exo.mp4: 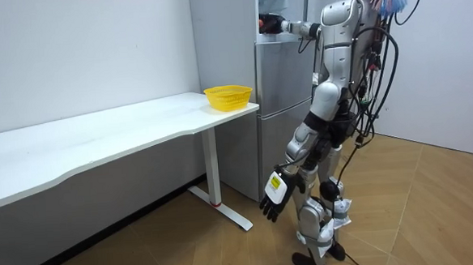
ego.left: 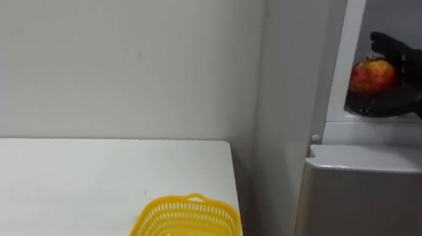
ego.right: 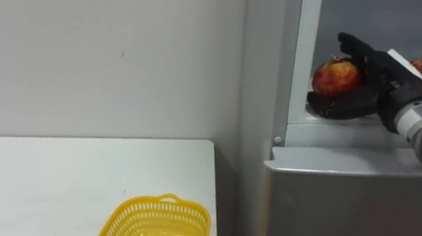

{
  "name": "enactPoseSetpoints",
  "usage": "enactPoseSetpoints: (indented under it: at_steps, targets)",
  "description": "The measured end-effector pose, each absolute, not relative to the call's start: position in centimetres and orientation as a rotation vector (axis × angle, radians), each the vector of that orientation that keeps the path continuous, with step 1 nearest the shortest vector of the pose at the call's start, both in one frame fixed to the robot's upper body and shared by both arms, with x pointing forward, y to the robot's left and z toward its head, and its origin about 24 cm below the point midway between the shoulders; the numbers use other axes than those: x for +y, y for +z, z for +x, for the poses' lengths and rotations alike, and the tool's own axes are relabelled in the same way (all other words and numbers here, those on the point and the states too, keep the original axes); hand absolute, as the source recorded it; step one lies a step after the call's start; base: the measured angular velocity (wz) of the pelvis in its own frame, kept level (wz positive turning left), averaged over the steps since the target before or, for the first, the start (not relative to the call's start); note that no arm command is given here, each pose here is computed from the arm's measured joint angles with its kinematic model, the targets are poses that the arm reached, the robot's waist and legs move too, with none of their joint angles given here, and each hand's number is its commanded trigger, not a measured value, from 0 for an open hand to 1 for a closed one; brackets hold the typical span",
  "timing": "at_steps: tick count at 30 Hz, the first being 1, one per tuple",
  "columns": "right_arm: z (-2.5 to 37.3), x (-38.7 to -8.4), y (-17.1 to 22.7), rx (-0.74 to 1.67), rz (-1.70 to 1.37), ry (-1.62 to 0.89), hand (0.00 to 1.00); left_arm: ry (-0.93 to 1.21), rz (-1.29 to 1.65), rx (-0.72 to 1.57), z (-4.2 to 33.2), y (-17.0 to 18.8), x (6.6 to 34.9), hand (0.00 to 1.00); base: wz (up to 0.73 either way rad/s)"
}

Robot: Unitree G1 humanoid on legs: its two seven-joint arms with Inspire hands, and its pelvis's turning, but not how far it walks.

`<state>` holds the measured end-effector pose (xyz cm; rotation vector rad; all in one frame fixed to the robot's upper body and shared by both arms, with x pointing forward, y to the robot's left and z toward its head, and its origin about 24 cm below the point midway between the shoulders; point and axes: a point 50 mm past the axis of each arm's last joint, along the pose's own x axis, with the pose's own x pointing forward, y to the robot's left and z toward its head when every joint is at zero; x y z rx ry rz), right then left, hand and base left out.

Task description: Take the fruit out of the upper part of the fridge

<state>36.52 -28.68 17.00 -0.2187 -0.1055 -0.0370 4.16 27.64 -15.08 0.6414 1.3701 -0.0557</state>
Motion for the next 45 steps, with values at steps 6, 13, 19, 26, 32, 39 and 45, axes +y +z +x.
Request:
enactPoseSetpoints:
  at_steps: [6,13,19,26,32,39,45]
  targets:
    - [36.4,-29.0,17.1,-0.099,-0.218,-0.031,1.0,-0.055,0.643,1.367,4.3,-15.1,27.6,0.0,0.0]
    - [36.3,-29.3,17.2,-0.084,-0.216,-0.036,1.0,-0.052,0.644,1.374,4.4,-15.1,27.7,0.0,0.0]
    - [36.3,-29.4,17.3,-0.085,-0.213,-0.036,1.0,-0.051,0.645,1.376,4.4,-15.1,27.7,0.0,0.0]
    - [36.3,-29.5,17.3,-0.087,-0.209,-0.036,1.0,-0.049,0.645,1.38,4.4,-15.1,27.7,0.0,0.0]
    - [36.3,-29.4,17.3,-0.082,-0.215,-0.029,1.0,-0.048,0.646,1.38,4.5,-15.0,27.7,0.0,-0.02]
    - [36.6,-27.6,17.7,-0.101,-0.241,0.015,1.0,-0.049,0.654,1.37,4.8,-15.0,27.7,0.0,-0.11]
    - [36.6,-26.7,18.7,-0.143,-0.262,-0.006,1.0,-0.062,0.663,1.354,5.6,-14.9,27.5,0.0,-0.04]
